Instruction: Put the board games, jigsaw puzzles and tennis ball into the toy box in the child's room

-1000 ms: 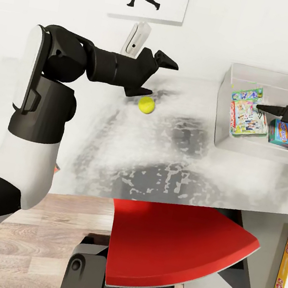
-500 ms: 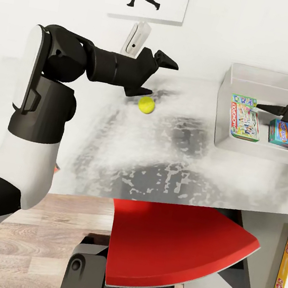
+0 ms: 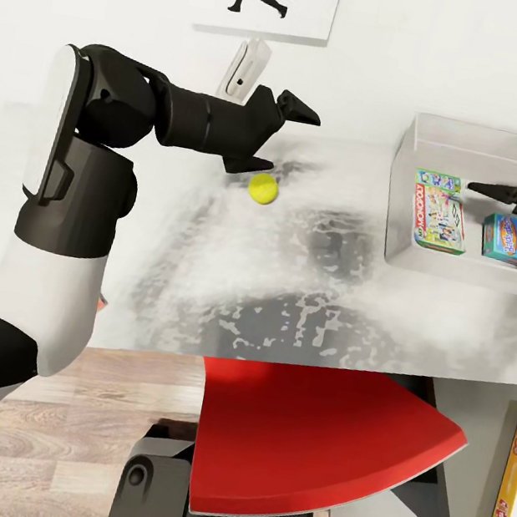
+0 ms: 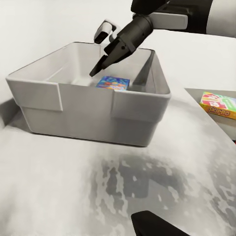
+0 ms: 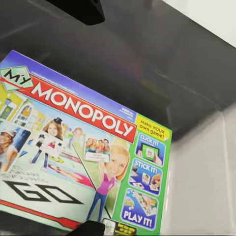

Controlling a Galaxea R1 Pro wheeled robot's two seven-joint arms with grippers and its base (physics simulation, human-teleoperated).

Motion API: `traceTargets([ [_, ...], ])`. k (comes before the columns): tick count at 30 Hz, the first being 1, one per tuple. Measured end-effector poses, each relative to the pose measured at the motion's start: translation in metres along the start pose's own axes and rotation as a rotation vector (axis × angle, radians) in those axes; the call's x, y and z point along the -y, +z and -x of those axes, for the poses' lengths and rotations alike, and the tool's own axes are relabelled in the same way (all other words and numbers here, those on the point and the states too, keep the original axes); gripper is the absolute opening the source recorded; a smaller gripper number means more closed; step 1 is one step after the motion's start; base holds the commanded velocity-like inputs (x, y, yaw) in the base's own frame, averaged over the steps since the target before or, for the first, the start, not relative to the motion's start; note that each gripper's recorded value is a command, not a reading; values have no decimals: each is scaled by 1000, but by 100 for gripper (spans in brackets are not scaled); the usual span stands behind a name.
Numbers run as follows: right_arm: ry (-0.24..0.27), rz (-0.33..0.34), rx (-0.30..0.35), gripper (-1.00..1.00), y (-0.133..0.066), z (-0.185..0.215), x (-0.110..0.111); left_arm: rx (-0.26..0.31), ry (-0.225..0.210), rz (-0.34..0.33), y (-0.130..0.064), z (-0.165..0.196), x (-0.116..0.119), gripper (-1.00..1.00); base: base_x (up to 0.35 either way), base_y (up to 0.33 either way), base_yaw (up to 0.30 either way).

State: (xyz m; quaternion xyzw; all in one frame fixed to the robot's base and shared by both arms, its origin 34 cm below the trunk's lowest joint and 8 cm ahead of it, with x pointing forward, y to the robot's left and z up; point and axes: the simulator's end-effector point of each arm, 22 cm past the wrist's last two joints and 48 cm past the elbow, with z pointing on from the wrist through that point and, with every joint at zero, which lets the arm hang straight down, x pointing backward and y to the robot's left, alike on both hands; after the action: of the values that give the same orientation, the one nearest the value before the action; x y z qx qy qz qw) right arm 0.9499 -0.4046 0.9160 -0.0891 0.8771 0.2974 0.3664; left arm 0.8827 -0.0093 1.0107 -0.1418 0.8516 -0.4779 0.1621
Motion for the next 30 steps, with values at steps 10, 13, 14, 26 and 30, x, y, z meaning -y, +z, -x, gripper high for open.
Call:
traceTargets([
  [10, -76, -34, 54, 100, -23, 35, -2, -2, 0, 4, 1, -1, -2, 100, 0, 0, 0],
  [13, -97, -48, 76, 100, -33, 47, -3, -3, -2, 5, 1, -2, -3, 100, 0, 0, 0],
  [14, -100, -53, 87, 100, -38, 52, -4, -3, -2, 4, 1, -2, -2, 100, 0, 0, 0],
  [26, -65, -68, 125, 100, -64, 65, -8, -14, 2, 10, 4, -8, -4, 100, 0, 0, 0],
  [30, -12, -73, 95, 100, -72, 54, -12, -28, 21, 20, 8, -15, -4, 100, 0, 0, 0],
])
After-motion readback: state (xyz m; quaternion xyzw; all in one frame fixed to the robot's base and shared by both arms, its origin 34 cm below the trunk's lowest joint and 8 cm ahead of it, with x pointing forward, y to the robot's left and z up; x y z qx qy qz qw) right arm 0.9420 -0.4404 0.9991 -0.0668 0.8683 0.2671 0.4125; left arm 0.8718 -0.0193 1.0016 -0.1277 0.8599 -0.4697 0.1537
